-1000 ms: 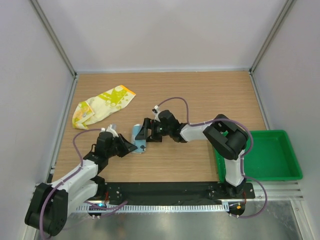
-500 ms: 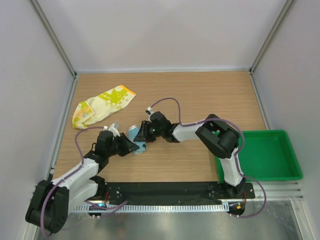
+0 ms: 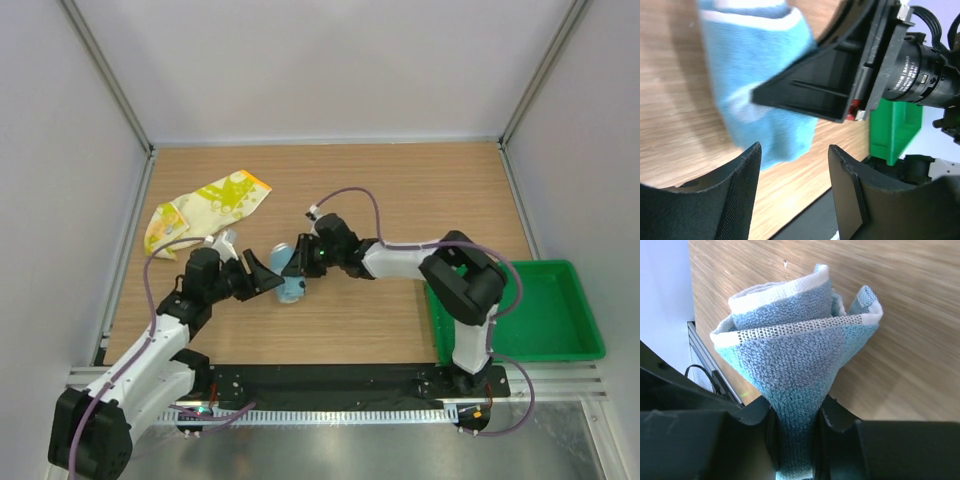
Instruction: Roll the towels
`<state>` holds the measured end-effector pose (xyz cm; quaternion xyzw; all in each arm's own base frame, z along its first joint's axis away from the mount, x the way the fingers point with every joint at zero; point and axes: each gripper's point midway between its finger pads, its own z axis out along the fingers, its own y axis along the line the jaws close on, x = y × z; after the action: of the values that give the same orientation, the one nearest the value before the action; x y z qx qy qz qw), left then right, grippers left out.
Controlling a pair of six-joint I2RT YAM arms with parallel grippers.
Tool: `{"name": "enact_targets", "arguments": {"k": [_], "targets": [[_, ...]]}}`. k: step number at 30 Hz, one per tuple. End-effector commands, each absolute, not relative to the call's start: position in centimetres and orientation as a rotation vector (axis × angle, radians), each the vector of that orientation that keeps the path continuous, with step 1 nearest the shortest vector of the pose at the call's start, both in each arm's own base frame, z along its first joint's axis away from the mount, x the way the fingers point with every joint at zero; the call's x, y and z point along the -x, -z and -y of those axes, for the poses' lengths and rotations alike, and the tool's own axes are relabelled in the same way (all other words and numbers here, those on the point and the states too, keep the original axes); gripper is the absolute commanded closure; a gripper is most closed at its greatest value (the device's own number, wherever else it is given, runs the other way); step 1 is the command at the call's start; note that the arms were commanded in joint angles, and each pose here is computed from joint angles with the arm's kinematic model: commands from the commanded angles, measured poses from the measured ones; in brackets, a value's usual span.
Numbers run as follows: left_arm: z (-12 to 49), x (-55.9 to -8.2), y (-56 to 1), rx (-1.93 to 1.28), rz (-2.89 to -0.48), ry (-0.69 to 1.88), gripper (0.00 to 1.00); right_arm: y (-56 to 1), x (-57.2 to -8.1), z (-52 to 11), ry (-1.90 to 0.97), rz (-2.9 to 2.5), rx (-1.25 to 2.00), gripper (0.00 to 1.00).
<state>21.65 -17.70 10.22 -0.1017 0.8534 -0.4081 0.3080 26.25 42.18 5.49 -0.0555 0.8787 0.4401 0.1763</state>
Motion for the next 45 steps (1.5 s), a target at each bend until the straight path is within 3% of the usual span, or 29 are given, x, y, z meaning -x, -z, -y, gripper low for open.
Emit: {"name": "enact_targets", "arguments": {"k": [1,9,17,24,33,39,45], "targets": [[17.6,-22.0,-14.0,0.2,-2.243,1.055,0.43,-13.1,-27.7,-38.9,-1.201,-2.345,0.179,0.99],[16.6,-21.5,-18.0,0.07,-2.281,0.934,0.34,-18.9,-24.7,-27.1,-0.923,-2.389,0.149,0.99],[17.2,-21.6,-17.4,-0.023,-2.305,0.953,0.34,-20.1,-20.9,-10.7,-0.326,-2.414,-0.243,0.99],[17.5,-21.5,-17.3,-0.049,-2.31,0.972,0.35,-20.6,-17.9,-0.7,0.256,-2.336,-0.554,0.99],[17.4,-21.3,-17.9,-0.059,-2.283,0.977,0.35,-17.1,-19.6,0.6,0.783,-2.545,-0.448,0.99],[17.1,-21.3,-18.2,-0.054,-2.266,0.954,0.36,-11.6,-20.9,-0.7,0.94,-2.728,-0.255,0.99],[16.7,-21.5,-18.4,-0.042,-2.254,0.923,0.36,-7.0,-20.4,-3.6,0.8,-2.915,-0.14,0.99]]}}
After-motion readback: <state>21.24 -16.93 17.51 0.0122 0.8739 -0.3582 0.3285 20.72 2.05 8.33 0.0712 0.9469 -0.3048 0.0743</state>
